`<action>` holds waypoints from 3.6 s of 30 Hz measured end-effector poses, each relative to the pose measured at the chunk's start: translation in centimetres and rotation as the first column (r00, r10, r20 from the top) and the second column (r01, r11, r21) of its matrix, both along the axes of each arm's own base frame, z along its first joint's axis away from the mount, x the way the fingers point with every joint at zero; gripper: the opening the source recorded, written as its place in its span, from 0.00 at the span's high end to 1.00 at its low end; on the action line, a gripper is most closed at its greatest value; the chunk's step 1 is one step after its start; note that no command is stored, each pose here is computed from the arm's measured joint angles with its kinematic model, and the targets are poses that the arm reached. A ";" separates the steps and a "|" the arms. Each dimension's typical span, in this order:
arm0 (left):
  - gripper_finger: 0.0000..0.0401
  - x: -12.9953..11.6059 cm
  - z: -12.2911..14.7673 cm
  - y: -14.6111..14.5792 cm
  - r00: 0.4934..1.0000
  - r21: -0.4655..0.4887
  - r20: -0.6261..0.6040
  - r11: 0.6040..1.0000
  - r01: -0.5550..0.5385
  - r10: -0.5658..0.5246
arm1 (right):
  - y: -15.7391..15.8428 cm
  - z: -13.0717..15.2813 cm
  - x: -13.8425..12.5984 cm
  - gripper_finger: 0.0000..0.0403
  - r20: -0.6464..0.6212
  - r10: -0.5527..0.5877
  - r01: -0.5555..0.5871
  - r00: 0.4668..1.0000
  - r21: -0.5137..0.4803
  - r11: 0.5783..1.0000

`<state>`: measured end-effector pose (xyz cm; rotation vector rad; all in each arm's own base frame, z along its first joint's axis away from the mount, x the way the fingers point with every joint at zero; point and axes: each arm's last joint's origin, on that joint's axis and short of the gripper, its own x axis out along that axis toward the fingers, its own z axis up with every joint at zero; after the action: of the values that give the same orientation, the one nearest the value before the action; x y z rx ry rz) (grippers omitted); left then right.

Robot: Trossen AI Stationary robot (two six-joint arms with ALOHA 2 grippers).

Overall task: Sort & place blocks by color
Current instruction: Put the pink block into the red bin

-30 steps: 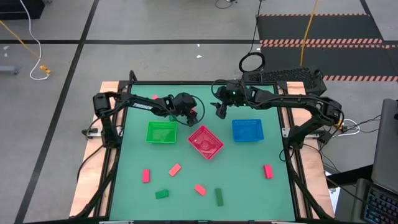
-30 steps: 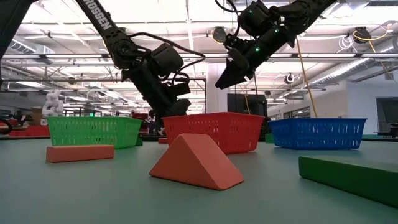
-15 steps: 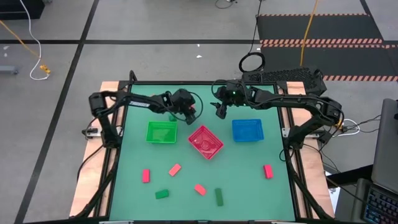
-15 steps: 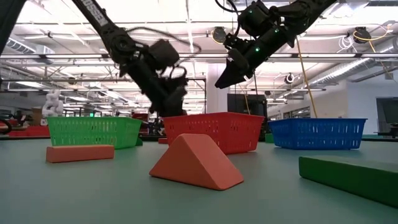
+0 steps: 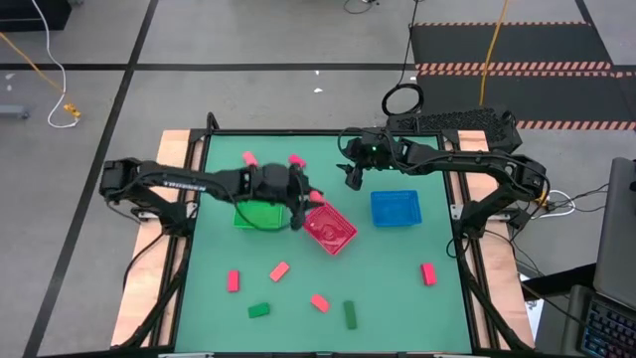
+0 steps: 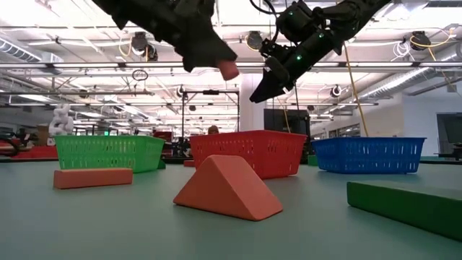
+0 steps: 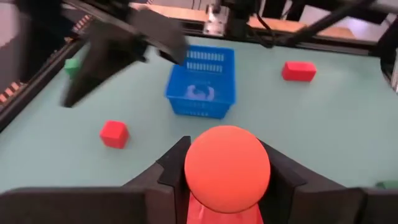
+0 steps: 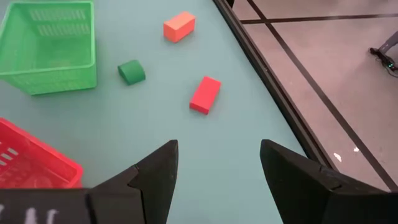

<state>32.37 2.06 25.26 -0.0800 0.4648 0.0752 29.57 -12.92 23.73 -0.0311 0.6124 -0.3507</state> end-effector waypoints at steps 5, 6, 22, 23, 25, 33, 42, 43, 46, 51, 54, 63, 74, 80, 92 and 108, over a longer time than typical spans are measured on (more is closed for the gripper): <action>0.68 1.1 -2.3 -2.0 0.997 0.013 -0.065 0.999 0.039 -0.038 | 0.0 0.0 0.0 0.45 0.000 -0.001 0.001 1.000 0.001 1.000; 0.68 1.3 -2.6 -2.0 0.997 0.010 -0.067 0.999 0.037 -0.036 | 0.0 0.0 0.0 0.45 0.002 -0.005 0.005 1.000 0.006 1.000; 0.03 1.7 -3.5 -1.7 0.993 -0.061 -0.094 0.995 -0.083 0.077 | 0.1 -0.1 0.0 0.45 -0.005 -0.004 0.004 1.000 0.011 1.000; 0.03 1.4 -3.2 -1.9 0.992 -0.073 -0.099 0.994 -0.087 0.079 | 0.1 -0.1 0.0 0.45 -0.005 -0.004 0.004 1.000 0.010 1.000; 0.04 1.0 -2.5 -2.4 0.993 -0.103 -0.099 0.991 -0.080 0.070 | 0.1 -0.1 0.0 0.45 -0.006 -0.003 0.003 1.000 0.009 1.000; 0.15 -2.8 1.7 -7.2 0.967 -0.284 -0.253 0.957 -0.067 -0.008 | 0.0 -0.1 -0.1 0.45 -0.023 0.016 -0.016 1.000 -0.017 1.000; 0.26 -3.8 0.5 -13.3 0.939 -0.373 -0.342 0.912 -0.170 0.036 | 0.2 -0.2 -0.1 0.45 -0.008 0.050 -0.050 0.999 0.039 0.998; 0.27 -3.7 0.3 -13.8 0.937 -0.379 -0.346 0.907 -0.185 0.047 | 0.3 -0.2 0.0 0.45 -0.006 0.060 -0.059 0.998 0.045 0.997; 0.28 -3.9 -1.1 -14.9 0.909 -0.356 -0.402 0.896 -0.264 0.108 | 0.3 -0.2 0.0 0.45 0.000 0.070 -0.069 0.998 0.044 0.997; 0.28 -4.2 -4.2 -15.8 0.809 -0.276 -0.534 0.855 -0.440 0.244 | 0.3 0.0 0.1 0.45 0.021 0.056 -0.058 0.998 0.060 0.997; 0.28 -4.3 -6.1 -16.2 0.747 -0.228 -0.601 0.835 -0.502 0.285 | 0.3 0.1 0.0 0.45 0.029 0.035 -0.037 0.999 0.093 0.995; 0.28 -3.7 -10.2 -16.8 0.633 -0.142 -0.700 0.805 -0.576 0.330 | 1.4 -0.4 -0.2 0.45 -0.024 0.031 -0.027 0.999 0.164 0.986; 0.28 -3.6 -11.7 -16.7 0.582 -0.086 -0.728 0.794 -0.601 0.361 | 2.0 -0.5 -0.1 0.45 -0.046 0.055 -0.046 0.997 0.165 0.985; 0.37 -3.4 -11.6 -16.7 0.577 -0.088 -0.733 0.791 -0.606 0.360 | 2.0 -0.6 -0.1 0.45 -0.054 0.062 -0.053 0.997 0.157 0.986; 0.69 -1.8 -8.9 -14.6 0.642 -0.178 -0.735 0.853 -0.491 0.216 | 2.0 -0.5 -0.1 0.45 -0.055 0.079 -0.071 0.995 0.130 0.989; 0.68 1.3 3.8 -5.2 0.904 -0.004 -0.295 0.945 -0.326 0.310 | 2.5 2.7 -2.3 0.45 0.011 0.053 -0.054 0.999 0.121 0.991</action>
<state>33.63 -3.18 29.03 -0.1995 0.7462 0.4014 27.22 -10.41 26.44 0.0704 0.6229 -0.2610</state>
